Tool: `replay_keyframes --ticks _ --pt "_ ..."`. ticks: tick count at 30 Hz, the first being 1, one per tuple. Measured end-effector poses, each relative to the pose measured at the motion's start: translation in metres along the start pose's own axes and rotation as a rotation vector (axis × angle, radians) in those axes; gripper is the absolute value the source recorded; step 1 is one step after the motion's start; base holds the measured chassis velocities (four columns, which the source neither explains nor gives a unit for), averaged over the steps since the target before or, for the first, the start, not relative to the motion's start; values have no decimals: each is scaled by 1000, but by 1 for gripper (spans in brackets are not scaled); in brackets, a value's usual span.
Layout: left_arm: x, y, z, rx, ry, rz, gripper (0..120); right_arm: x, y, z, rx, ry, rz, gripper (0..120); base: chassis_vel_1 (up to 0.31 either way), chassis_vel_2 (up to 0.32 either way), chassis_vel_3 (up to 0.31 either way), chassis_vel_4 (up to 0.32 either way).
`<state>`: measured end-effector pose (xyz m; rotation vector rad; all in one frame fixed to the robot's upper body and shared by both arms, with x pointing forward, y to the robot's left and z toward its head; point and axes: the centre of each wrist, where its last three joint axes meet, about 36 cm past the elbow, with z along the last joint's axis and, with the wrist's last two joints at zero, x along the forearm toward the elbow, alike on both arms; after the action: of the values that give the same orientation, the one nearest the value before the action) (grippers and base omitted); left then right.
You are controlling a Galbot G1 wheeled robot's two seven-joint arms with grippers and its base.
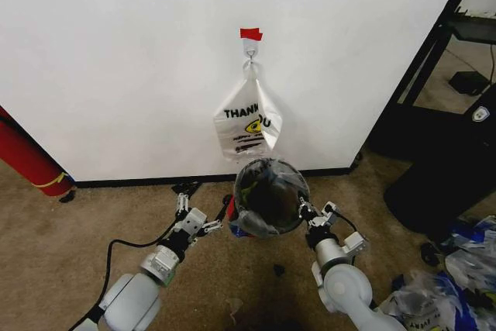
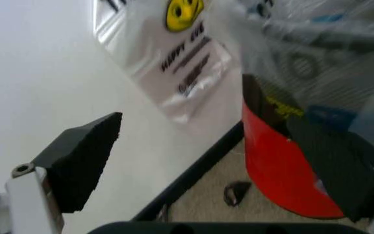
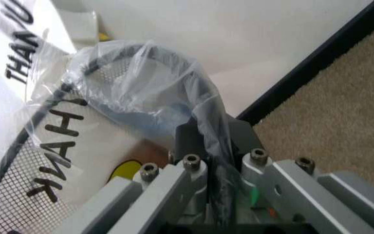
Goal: Pick up the garbage bag from the wall and place it over the trash bin.
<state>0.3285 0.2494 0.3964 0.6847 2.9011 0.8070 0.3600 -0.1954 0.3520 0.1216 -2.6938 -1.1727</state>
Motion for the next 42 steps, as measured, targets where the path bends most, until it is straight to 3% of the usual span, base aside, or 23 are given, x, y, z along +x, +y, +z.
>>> replay_keyframes --ticks 4,10,13,16,20,23,27,29,34,42 --pt "-6 1 8 25 14 -51 100 6 3 2 4 16 -6 1 0 0 0 0" --pt "-14 3 20 29 34 -96 100 17 38 -3 2 75 69 1 0 0 0 0" --pt "-21 -1 19 72 18 -135 100 15 50 -5 32 101 108 1 0 0 0 0" --pt "-31 3 14 120 -5 -172 100 15 48 -3 69 104 99 1 0 0 0 0" --pt "-55 34 1 163 -71 -207 100 19 23 3 194 95 -26 1 0 0 0 0" --pt "-62 48 -3 171 -128 -164 100 22 13 4 231 99 -85 1 0 0 0 0" --pt "-74 68 -1 168 -278 1 100 23 -17 8 331 121 -279 1 0 0 0 0" --pt "-78 74 4 145 -310 56 100 19 -28 8 372 123 -350 1 0 0 0 0" --pt "-83 81 11 123 -322 96 100 16 -36 6 404 128 -417 1 0 0 0 0" --pt "-106 126 52 -20 -328 273 100 6 -59 1 491 122 -605 1 0 0 0 0"
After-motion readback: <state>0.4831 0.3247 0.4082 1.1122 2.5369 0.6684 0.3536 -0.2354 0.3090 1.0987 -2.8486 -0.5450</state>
